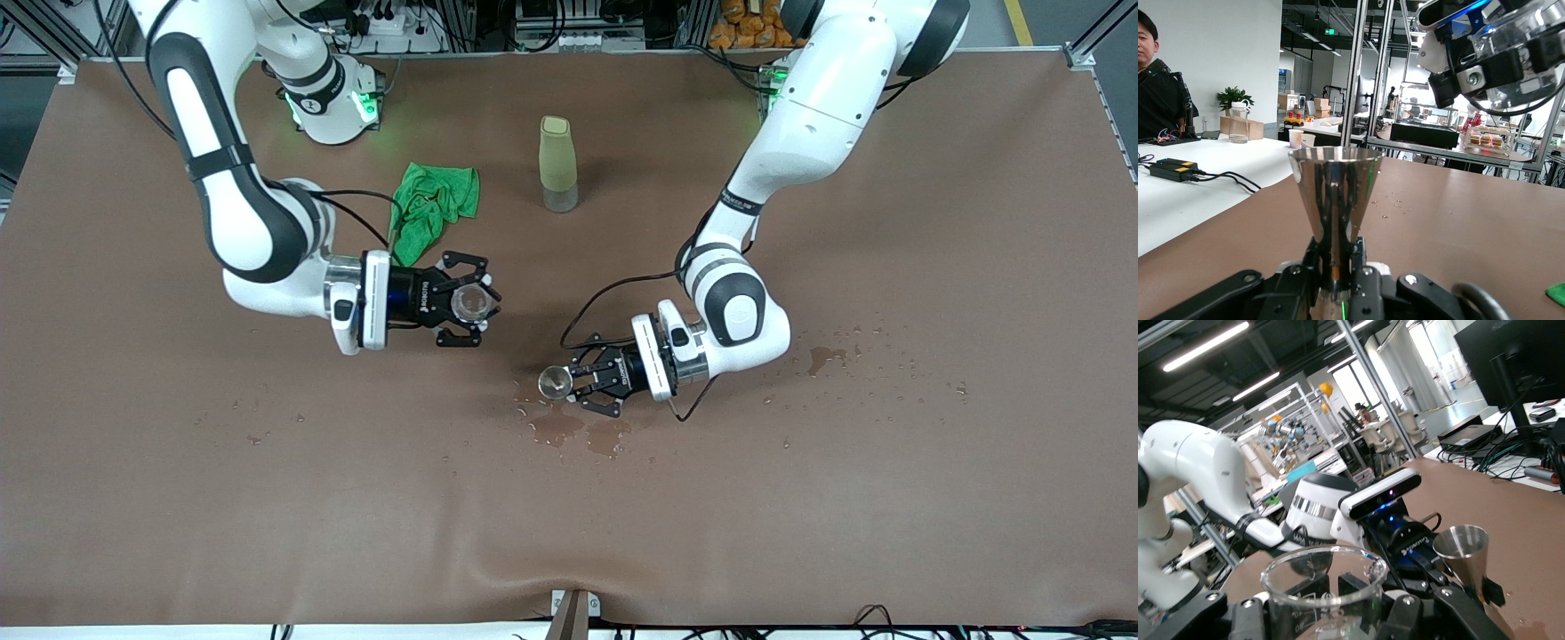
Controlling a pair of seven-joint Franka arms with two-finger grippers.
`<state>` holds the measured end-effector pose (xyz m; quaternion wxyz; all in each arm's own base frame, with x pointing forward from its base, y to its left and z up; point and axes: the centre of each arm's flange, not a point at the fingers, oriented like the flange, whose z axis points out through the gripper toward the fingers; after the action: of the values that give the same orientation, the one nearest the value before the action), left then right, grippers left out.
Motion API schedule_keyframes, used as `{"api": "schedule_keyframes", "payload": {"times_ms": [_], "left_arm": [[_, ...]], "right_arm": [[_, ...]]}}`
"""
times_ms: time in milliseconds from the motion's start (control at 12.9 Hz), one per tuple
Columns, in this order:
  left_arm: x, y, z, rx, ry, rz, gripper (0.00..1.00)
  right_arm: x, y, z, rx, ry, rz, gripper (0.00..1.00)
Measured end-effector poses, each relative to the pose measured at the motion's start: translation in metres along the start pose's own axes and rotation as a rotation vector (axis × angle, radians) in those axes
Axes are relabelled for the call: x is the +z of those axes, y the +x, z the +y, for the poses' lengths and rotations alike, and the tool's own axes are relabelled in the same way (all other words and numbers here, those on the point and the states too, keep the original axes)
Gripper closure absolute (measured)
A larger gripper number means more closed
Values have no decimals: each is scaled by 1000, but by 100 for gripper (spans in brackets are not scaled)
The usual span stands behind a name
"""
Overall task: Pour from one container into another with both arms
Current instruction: 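Move the beaker and the jigger toward each other at the table middle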
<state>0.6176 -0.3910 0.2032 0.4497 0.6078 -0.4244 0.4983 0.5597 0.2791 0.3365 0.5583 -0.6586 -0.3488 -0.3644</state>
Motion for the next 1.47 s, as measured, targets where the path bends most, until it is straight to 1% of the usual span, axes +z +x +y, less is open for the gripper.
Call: {"api": "schedule_keyframes", "payload": {"times_ms": [310, 543, 930, 1473], "left_arm": [[-2, 0, -2, 2, 5, -3, 79], [-2, 0, -2, 3, 5, -3, 79], [-2, 0, -2, 15, 6, -4, 79], [-3, -1, -3, 45, 8, -5, 79]], "right_arm": [[20, -4, -9, 50, -28, 27, 86], [26, -6, -11, 119, -44, 24, 86], [41, 15, -17, 126, -97, 17, 86], [50, 28, -12, 136, -109, 25, 86]]}}
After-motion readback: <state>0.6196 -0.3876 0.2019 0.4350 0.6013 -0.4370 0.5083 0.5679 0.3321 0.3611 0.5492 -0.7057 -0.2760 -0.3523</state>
